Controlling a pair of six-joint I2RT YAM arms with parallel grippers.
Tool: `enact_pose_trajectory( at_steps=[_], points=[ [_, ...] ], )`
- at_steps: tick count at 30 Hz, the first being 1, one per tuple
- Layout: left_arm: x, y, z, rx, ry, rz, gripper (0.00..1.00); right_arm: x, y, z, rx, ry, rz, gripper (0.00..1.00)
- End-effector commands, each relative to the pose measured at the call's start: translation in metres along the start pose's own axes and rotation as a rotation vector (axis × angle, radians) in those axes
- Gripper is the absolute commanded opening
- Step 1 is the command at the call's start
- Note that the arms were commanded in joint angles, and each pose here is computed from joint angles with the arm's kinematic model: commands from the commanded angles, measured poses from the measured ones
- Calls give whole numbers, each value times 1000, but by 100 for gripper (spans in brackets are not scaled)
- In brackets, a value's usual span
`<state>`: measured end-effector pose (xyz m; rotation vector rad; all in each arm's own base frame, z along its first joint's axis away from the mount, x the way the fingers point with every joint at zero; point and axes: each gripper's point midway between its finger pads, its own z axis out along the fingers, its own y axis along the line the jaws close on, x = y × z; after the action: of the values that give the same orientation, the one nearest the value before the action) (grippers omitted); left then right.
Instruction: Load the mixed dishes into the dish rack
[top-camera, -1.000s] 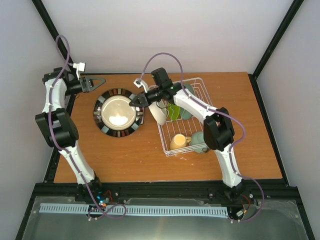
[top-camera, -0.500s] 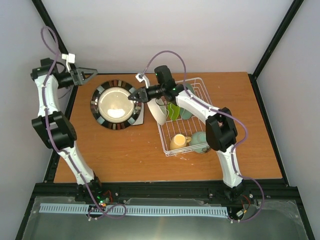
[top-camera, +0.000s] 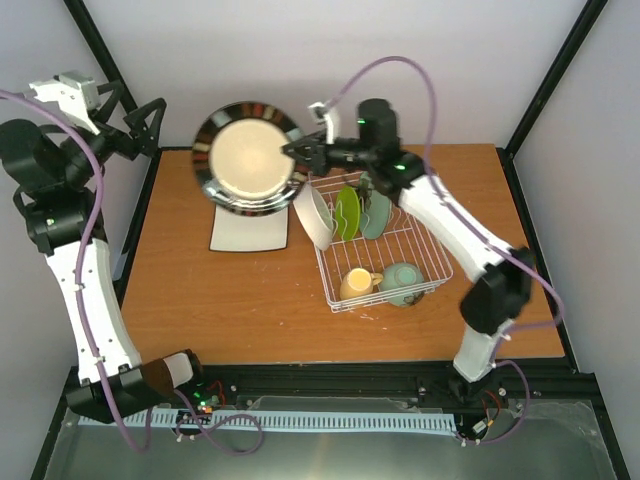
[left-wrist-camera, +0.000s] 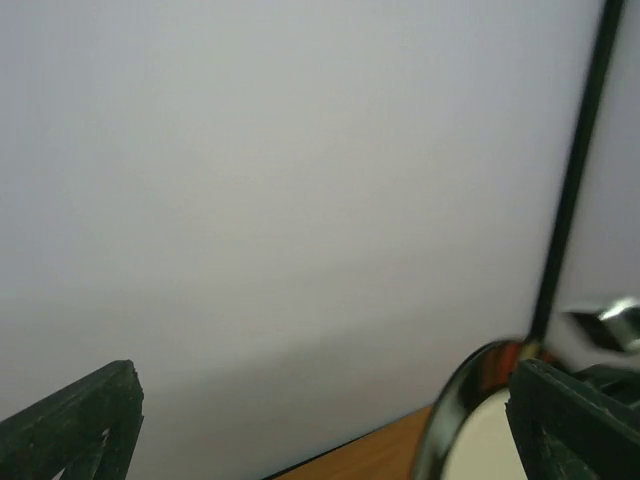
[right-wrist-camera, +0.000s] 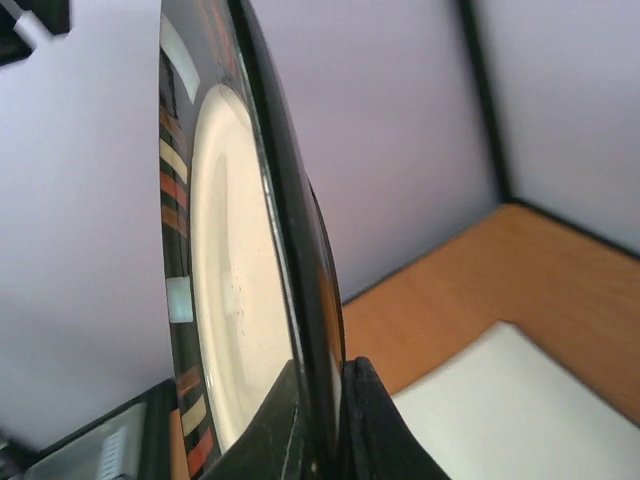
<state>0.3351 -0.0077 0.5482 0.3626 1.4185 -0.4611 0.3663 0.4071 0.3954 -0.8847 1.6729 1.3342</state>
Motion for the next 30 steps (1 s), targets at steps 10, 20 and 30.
enact_pose_trajectory(
  at_steps=[10, 20, 30],
  points=[
    [80, 55, -10, -271, 94, -112, 100, -26, -76, -302, 1154, -492, -48, 3],
    [97, 55, -11, -263, 119, -136, 100, 0, -68, -374, 1465, -664, -5, 3],
    [107, 56, -10, -261, 137, -152, 100, 9, -84, -365, 1484, -576, -38, 3]
  ],
)
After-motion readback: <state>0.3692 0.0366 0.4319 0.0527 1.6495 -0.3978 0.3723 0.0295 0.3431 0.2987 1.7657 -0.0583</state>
